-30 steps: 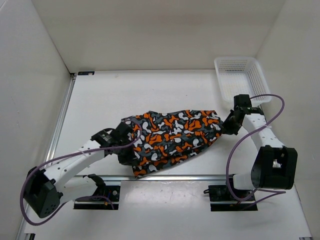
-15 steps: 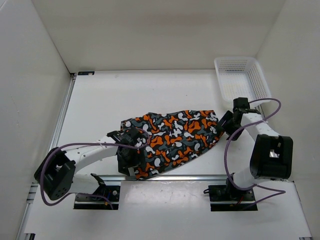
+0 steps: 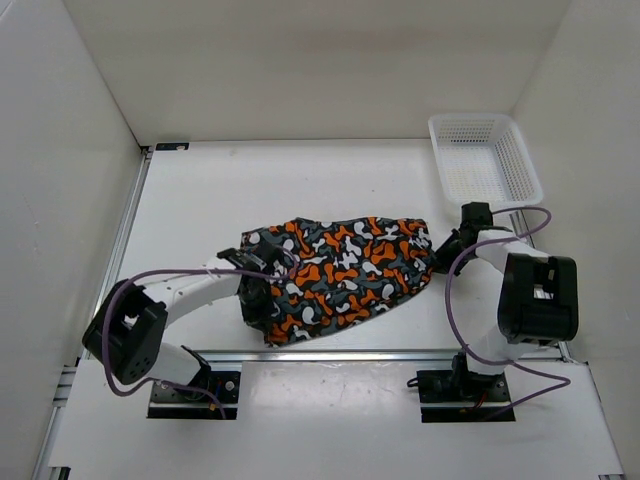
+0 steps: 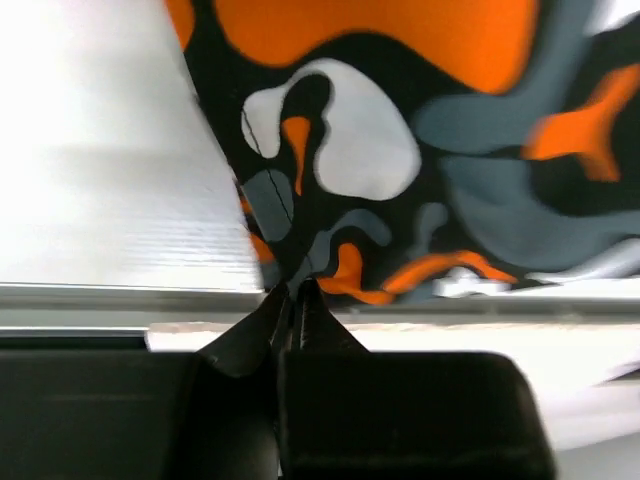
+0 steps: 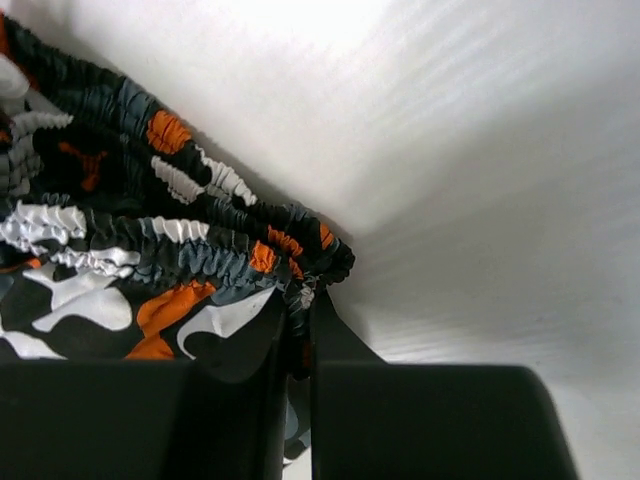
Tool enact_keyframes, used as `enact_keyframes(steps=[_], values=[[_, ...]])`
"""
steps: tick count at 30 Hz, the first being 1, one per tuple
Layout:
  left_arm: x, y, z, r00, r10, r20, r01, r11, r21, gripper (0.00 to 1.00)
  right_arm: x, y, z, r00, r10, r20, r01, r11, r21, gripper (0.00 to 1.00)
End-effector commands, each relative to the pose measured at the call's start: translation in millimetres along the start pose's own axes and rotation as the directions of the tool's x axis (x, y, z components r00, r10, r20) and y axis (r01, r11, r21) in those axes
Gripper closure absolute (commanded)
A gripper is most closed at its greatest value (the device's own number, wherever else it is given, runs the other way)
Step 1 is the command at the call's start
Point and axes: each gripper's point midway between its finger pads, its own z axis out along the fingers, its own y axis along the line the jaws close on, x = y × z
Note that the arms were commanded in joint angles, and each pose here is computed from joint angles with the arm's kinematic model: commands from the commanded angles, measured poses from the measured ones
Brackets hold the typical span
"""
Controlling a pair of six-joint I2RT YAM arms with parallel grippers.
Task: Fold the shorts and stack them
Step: Fold the shorts
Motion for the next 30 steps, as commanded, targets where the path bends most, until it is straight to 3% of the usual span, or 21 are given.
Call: enact_keyframes(steps=[1, 5, 8, 14, 16, 17, 18, 19, 20, 22, 23, 25, 29, 30], values=[[-60.9, 1.1, -30.8, 0.983, -0.047, 0.178, 0.049, 0.999, -0.009, 0.9, 13.9, 6.2, -15.3, 0.998, 0.062, 0.008, -0.061, 0.997, -0.052, 1.0], [-113.2, 20.7, -59.8, 0.956, -0.073, 0.283, 0.09, 0.995, -0.045, 0.9, 44.0, -1.1, -23.5, 0.987, 0.158, 0.007, -0.158, 0.986, -0.046, 1.0], [-141.5, 38.5, -76.8, 0.941, -0.103, 0.321, 0.126, 0.991, -0.052, 0.9, 59.9, -6.4, -26.6, 0.988, 0.147, 0.041, -0.145, 0.989, -0.036, 1.0], [-125.6, 41.8, -86.2, 0.949, -0.13, 0.287, 0.14, 0.99, -0.015, 0.9, 80.8, -11.1, -27.6, 0.997, 0.076, 0.033, -0.076, 0.997, 0.002, 1.0], [-119.1, 44.2, -90.9, 0.944, -0.139, 0.3, 0.147, 0.989, -0.003, 0.9, 83.6, -14.7, -26.0, 0.997, 0.077, 0.027, -0.077, 0.997, 0.011, 0.91], [-112.9, 44.2, -91.6, 0.945, -0.153, 0.288, 0.157, 0.988, 0.009, 0.9, 83.6, -14.7, -26.0, 0.997, 0.077, 0.027, -0.077, 0.997, 0.011, 0.8], [-111.7, 41.5, -99.5, 0.938, -0.154, 0.309, 0.149, 0.988, 0.039, 0.84, 86.1, -18.2, -24.7, 0.997, 0.069, 0.022, -0.069, 0.997, 0.018, 0.73], [-108.4, 35.2, -103.2, 0.939, -0.166, 0.3, 0.149, 0.986, 0.079, 0.73, 86.1, -18.2, -24.6, 0.997, 0.069, 0.022, -0.069, 0.997, 0.019, 0.67], [-104.7, 33.4, -103.6, 0.942, -0.166, 0.292, 0.144, 0.985, 0.095, 0.56, 86.1, -18.2, -24.6, 0.997, 0.069, 0.022, -0.069, 0.997, 0.019, 0.56], [-103.2, 30.5, -109.1, 0.937, -0.177, 0.302, 0.146, 0.982, 0.122, 0.23, 81.3, -12.4, -27.4, 0.998, 0.058, 0.032, -0.058, 0.998, 0.004, 0.46], [-102.9, 30.3, -111.7, 0.934, -0.177, 0.311, 0.143, 0.981, 0.13, 0.18, 83.2, -14.7, -27.7, 0.998, 0.059, 0.025, -0.059, 0.998, 0.014, 0.37], [-108.6, 33.4, -113.6, 0.927, -0.186, 0.326, 0.156, 0.981, 0.118, 0.18, 80.1, -13.9, -29.5, 0.998, 0.048, 0.035, -0.049, 0.999, 0.018, 0.32], [-128.9, 28.7, -118.2, 0.914, -0.209, 0.348, 0.171, 0.976, 0.135, 0.29, 72.4, -12.2, -29.6, 0.997, 0.047, 0.061, -0.049, 0.998, 0.03, 0.28], [-135.2, 25.2, -117.7, 0.91, -0.218, 0.353, 0.177, 0.974, 0.144, 0.37, 68.9, -11.7, -27.4, 0.996, 0.046, 0.075, -0.048, 0.998, 0.031, 0.28]])
